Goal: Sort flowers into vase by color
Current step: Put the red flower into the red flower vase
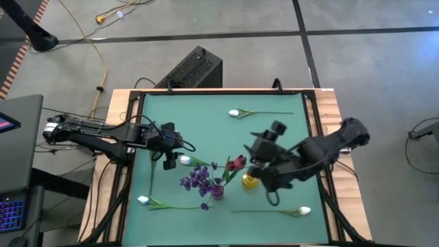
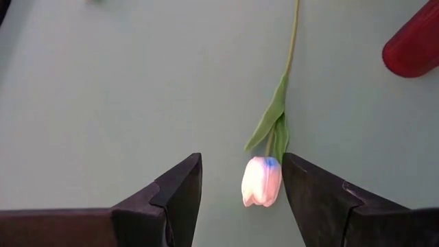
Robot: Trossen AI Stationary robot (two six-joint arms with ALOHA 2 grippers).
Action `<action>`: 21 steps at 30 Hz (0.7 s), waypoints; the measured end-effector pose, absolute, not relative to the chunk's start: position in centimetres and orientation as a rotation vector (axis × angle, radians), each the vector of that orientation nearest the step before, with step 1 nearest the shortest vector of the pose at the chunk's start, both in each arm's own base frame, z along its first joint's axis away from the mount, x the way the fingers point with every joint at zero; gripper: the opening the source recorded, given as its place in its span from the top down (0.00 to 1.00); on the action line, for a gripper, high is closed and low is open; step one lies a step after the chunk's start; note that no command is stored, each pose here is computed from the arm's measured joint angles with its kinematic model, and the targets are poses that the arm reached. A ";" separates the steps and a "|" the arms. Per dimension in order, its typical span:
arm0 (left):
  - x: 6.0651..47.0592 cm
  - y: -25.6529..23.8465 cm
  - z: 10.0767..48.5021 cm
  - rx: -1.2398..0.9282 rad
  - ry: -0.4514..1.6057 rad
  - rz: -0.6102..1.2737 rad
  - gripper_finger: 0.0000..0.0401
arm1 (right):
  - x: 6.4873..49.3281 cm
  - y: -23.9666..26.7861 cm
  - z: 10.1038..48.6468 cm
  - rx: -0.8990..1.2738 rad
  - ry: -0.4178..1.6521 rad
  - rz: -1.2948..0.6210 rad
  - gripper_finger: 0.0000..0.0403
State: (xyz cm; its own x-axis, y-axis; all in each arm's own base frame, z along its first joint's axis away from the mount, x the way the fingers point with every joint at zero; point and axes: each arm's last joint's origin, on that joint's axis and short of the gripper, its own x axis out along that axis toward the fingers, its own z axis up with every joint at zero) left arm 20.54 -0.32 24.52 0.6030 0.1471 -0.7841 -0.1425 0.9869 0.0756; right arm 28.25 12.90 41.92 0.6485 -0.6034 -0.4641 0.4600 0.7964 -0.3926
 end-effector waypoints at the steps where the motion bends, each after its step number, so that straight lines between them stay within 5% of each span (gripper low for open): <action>1: 20.5 -0.3 24.5 0.005 0.908 0.168 0.53 | 28.7 13.1 41.7 -0.260 0.624 -0.591 0.42; 12: 20.5 -0.3 24.5 0.039 0.917 0.171 0.53 | 28.4 14.7 42.2 -0.193 0.657 -0.361 0.42; 21: 20.1 -0.2 24.3 0.031 0.960 0.187 0.53 | 27.7 12.9 41.3 -0.183 0.783 -0.464 0.42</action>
State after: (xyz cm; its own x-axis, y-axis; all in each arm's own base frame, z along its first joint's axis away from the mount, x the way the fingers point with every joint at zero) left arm 20.13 -0.23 24.26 0.5590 0.1722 -0.8111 -0.1448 0.9834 0.1090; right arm 27.67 12.87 41.31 0.6150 -0.4670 -0.6354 0.3335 0.8842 -0.3271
